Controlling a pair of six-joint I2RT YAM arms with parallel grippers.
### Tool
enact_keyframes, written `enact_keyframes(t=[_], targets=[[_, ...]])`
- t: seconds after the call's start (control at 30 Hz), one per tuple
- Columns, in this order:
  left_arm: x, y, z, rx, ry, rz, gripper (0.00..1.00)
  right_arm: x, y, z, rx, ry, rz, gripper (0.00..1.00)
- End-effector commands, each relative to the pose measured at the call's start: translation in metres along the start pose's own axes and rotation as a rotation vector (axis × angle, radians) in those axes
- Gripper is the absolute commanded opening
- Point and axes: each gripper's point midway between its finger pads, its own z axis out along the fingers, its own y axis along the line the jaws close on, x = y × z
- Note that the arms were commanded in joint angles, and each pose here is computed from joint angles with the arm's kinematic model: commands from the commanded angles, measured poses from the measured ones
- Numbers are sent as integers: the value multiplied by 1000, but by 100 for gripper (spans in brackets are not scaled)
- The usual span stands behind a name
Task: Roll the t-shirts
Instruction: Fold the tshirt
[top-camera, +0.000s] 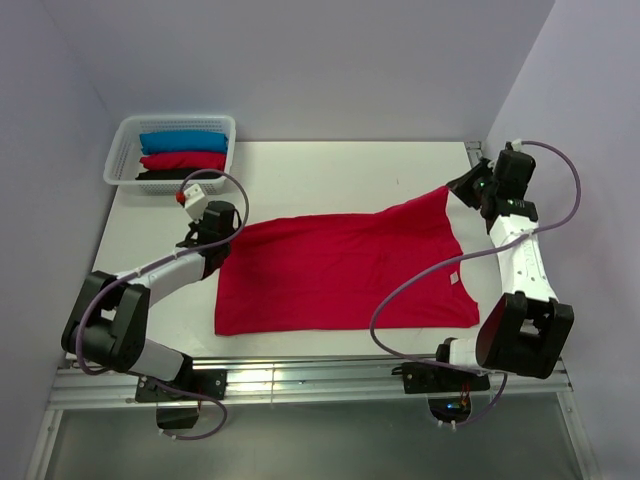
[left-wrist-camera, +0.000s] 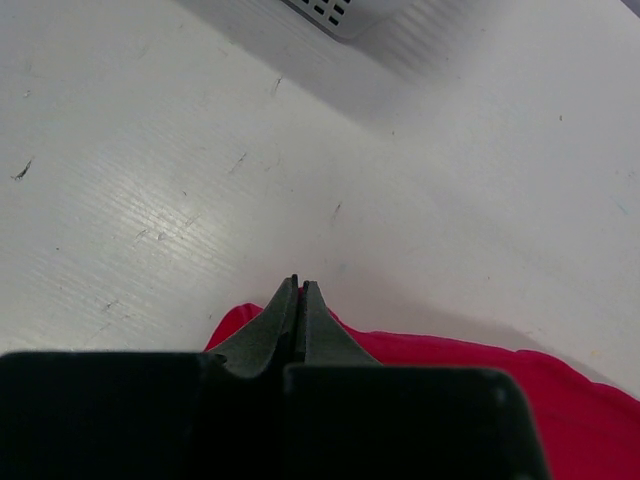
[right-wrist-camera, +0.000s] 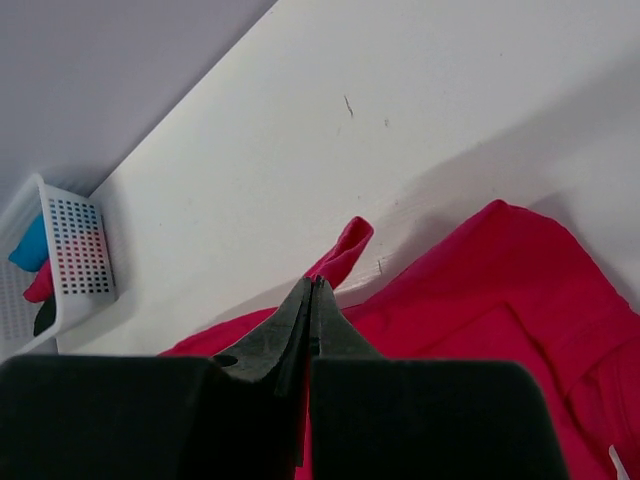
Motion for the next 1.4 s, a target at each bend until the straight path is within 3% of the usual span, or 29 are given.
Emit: enact_keyframes(t=[0.0,1.37], targets=[[-13,-12,3,18,-35,-14,0,-17,11,-4,-40,-31,3,0],[-5,9,-15,13,-27,-69,0,22,-24,-48,24,-116,31,0]])
